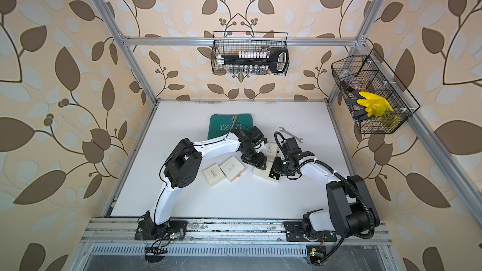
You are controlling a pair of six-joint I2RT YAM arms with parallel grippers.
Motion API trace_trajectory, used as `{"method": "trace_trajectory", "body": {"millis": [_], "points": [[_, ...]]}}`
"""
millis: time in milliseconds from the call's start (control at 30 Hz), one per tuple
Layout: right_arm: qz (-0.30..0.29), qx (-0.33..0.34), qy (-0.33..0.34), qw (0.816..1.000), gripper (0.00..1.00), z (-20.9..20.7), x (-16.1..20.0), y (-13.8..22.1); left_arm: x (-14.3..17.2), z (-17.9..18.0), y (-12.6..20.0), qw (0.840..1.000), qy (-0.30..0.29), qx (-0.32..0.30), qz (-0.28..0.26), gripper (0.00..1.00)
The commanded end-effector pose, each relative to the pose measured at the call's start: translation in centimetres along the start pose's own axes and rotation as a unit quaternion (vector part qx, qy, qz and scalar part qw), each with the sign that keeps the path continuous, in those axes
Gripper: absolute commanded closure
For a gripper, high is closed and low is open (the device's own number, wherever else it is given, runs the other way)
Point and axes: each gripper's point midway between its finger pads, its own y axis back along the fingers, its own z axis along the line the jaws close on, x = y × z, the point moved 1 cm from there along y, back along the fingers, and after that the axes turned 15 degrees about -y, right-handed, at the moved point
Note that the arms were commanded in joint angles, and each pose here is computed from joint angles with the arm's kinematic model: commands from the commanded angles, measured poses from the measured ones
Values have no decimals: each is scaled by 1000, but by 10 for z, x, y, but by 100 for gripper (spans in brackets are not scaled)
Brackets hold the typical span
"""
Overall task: Take out the earrings from the drawer-style jewelry box
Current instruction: Pick up the earring from the drawer.
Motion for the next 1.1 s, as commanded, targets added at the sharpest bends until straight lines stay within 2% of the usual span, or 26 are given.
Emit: {"method": "trace_trajectory", "body": {"millis": [0,267,567,833,1067], "points": [[9,2,7,1000,74,0,9,-1,13,13,-10,999,13,-16,32,30],[8,16,6,1000,75,-5,11,-7,14,13,-11,999,14,-13,34,30],[-1,49,6,999,83,-16,9,-11,14,13,-11,999,14,-15,34,30],[-3,39,5,999,91,-12,10,-8,14,13,-11,999,14,-16,34,30],[-20,11,8,1000,93,1,6,9,13,13,-11,999,13,-16,34,30]]}}
